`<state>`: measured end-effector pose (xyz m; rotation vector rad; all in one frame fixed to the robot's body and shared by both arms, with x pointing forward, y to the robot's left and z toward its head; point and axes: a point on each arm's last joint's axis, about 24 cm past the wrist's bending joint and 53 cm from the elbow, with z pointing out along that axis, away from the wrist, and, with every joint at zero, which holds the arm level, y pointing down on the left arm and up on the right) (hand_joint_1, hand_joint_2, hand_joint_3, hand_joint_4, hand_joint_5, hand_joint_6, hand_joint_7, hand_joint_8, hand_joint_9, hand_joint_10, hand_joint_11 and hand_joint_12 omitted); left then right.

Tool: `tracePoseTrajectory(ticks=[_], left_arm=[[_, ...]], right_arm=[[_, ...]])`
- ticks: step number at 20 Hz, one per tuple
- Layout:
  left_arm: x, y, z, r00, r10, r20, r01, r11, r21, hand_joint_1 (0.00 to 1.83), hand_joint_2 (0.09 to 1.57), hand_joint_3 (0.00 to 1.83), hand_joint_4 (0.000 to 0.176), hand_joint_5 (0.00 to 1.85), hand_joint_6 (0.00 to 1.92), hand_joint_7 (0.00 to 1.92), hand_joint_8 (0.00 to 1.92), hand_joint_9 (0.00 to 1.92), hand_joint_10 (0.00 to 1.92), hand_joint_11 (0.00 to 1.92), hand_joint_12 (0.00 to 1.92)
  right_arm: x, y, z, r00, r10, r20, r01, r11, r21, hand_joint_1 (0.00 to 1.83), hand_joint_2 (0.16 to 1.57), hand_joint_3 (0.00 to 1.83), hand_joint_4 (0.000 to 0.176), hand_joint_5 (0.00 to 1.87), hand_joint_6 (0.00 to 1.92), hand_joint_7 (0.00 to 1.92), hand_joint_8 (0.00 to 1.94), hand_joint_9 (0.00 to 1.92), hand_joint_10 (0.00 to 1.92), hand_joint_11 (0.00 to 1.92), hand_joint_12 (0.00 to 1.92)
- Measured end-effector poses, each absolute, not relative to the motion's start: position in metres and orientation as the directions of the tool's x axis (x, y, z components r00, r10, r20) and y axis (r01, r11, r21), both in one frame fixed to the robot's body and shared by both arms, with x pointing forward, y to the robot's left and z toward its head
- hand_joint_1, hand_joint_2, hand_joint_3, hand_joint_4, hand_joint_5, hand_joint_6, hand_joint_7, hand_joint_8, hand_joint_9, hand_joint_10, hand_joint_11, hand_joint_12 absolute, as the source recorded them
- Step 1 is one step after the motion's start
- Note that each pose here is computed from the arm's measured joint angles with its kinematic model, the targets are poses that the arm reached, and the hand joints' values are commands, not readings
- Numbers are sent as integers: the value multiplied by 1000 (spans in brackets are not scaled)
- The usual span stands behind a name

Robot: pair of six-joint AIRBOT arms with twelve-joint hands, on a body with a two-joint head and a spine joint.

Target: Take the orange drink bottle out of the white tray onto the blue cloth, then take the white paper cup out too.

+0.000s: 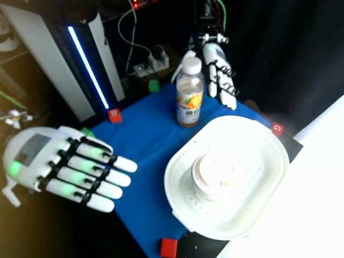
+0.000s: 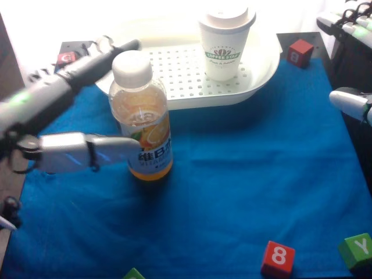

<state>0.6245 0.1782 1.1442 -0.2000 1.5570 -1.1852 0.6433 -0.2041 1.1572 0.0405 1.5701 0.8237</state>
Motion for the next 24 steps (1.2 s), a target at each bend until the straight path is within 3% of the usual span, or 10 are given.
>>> tracePoseTrajectory(ticks=[4,6,8,11,12,14,15,17,19,24], left_arm=[[613,219,1166,-259,-679,-687,438,551,-710,565,947,0,176,0,0,0,0,0,0,0,0],[613,237,1172,-201,-696,-689,428,570,-701,313,1068,42,133,0,0,0,0,0,0,0,0],[616,257,1168,-160,-717,-678,378,590,-713,124,1345,27,141,0,0,0,0,0,0,0,0],[620,271,1166,-123,-719,-684,343,616,-709,119,1462,23,90,0,0,0,0,0,0,0,0],[621,273,1166,-115,-717,-688,337,623,-706,131,1449,13,104,0,0,0,0,0,0,0,0],[622,275,1165,-110,-717,-689,331,627,-705,126,1447,7,82,0,0,0,0,0,0,8,5],[622,275,1165,-107,-717,-689,328,628,-705,122,1434,0,85,0,0,0,0,0,0,1,3],[623,279,1164,-103,-718,-689,320,632,-706,151,1444,3,90,0,0,0,0,0,0,0,0],[625,283,1163,-87,-724,-684,307,634,-710,112,1462,7,91,0,0,0,0,0,0,3,2],[625,283,1164,-85,-722,-687,312,636,-706,79,1439,0,119,0,0,0,0,0,0,0,0]], right_arm=[[639,-199,1158,-210,471,-857,-452,730,512,454,1295,0,0,0,0,0,0,0,0,0,0],[639,-192,1162,-211,464,-860,-472,722,505,404,1292,0,8,0,0,0,0,0,0,0,0],[647,-184,1177,-184,473,-862,-503,708,496,361,1320,0,0,0,0,0,0,0,0,0,0],[670,-164,1203,-146,477,-867,-549,690,472,381,1321,0,0,0,0,0,0,0,0,14,7],[675,-154,1207,-144,470,-871,-566,683,462,385,1319,0,0,0,0,0,0,0,0,2,2],[685,-134,1205,-160,442,-882,-585,678,446,431,1318,0,15,0,0,0,0,0,0,0,0],[693,-124,1202,-173,435,-884,-584,677,448,464,1287,0,9,0,0,0,0,0,0,0,0],[708,-108,1200,-181,415,-892,-584,684,437,553,1246,0,36,0,0,0,0,0,0,0,0],[726,-95,1193,-200,401,-894,-568,696,439,540,1239,0,3,0,0,0,0,0,0,0,0],[759,-73,1181,-234,373,-898,-534,722,439,637,1183,0,0,0,0,0,0,0,0,0,0]])
